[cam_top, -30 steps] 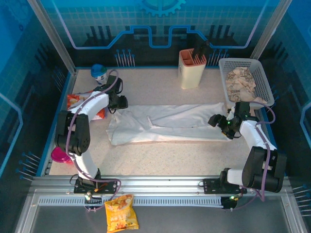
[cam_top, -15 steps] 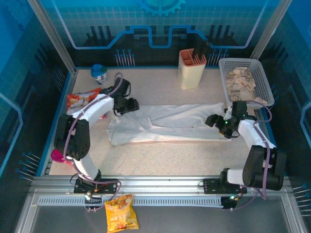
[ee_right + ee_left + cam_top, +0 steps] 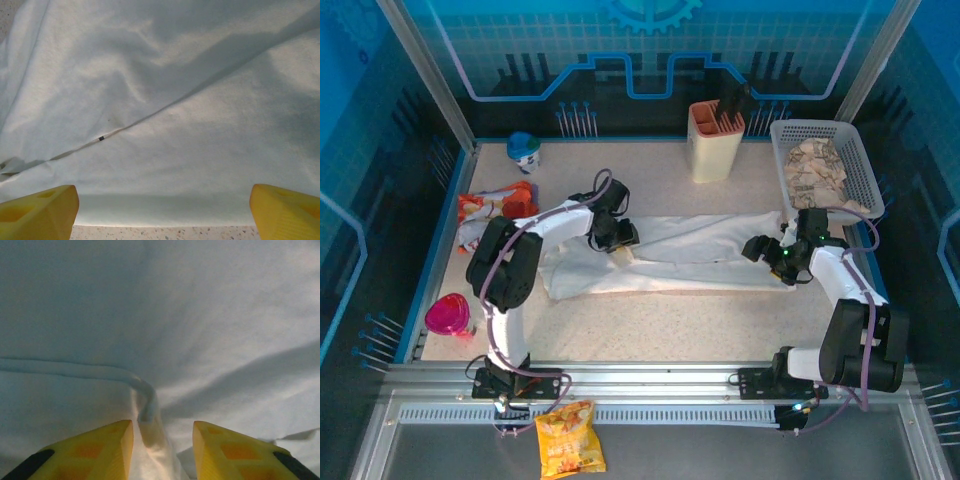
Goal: Fold and stack the t-shirts
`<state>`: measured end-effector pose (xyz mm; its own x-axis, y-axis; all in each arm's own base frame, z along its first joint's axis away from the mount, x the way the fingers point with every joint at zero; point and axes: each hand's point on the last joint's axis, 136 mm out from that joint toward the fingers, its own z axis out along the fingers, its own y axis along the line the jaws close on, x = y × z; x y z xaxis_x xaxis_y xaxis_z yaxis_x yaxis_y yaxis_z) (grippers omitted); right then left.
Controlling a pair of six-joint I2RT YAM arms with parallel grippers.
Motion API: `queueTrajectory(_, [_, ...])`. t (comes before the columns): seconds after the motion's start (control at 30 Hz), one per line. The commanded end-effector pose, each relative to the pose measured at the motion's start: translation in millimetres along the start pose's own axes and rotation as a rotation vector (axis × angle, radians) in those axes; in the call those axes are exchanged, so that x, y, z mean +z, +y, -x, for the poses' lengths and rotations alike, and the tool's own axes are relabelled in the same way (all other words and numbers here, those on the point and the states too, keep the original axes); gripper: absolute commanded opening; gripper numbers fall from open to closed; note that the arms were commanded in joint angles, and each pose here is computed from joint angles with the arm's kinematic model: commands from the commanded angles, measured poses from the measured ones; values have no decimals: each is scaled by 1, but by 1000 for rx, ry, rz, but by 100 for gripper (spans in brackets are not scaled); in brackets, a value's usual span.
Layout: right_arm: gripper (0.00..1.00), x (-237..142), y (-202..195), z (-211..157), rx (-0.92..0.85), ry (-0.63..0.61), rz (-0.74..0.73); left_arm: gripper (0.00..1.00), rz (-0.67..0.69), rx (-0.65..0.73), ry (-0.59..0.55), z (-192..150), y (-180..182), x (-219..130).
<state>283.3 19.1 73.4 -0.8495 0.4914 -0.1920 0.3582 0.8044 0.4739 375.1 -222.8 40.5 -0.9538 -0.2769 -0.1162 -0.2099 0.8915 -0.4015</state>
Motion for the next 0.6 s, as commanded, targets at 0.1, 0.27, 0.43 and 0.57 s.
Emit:
queueTrajectory(0.1, [89,-5,8,1,-32,2,13,15,-8,-20,-29,12,-10,1])
queueTrajectory(0.27, [89,-5,7,1,-30,1,9,0,67,54,-53,14,-16,-9])
queueTrajectory(0.43, [89,-4,7,0,-25,5,12,0,127,96,-74,16,-17,-12])
queueTrajectory(0.57, [89,-4,7,-1,-26,10,16,18,169,109,-44,14,-11,-2])
